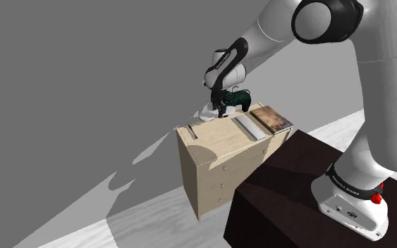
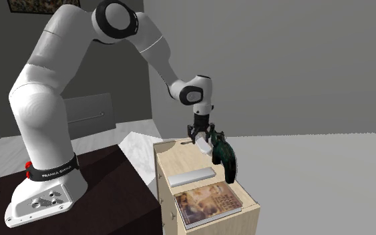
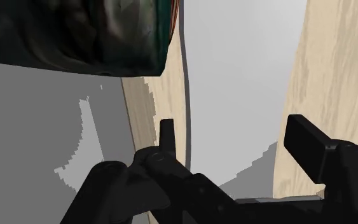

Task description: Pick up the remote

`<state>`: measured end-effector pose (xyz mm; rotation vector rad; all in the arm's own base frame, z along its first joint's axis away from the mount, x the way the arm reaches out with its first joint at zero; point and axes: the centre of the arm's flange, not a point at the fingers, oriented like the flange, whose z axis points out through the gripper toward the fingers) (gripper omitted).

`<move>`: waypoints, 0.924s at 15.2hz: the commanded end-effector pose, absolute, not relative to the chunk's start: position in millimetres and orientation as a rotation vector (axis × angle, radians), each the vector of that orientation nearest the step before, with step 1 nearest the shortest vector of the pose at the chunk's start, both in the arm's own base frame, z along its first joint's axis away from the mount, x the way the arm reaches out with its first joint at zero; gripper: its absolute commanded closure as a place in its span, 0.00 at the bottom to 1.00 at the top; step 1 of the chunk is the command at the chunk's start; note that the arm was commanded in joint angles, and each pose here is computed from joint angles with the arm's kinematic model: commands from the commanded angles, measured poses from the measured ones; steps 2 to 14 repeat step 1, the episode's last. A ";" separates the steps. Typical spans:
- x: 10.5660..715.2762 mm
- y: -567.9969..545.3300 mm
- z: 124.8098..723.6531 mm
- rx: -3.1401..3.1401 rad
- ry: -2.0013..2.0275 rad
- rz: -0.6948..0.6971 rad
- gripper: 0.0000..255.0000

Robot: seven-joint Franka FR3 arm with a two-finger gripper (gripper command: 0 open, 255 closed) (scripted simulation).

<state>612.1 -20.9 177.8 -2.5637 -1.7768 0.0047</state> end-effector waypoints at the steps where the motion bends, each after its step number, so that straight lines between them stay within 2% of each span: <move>1: 611.9 -20.5 180.9 -2.564 -1.777 0.005 1.00; 14: 611.9 -20.5 180.9 -2.564 -1.777 0.005 1.00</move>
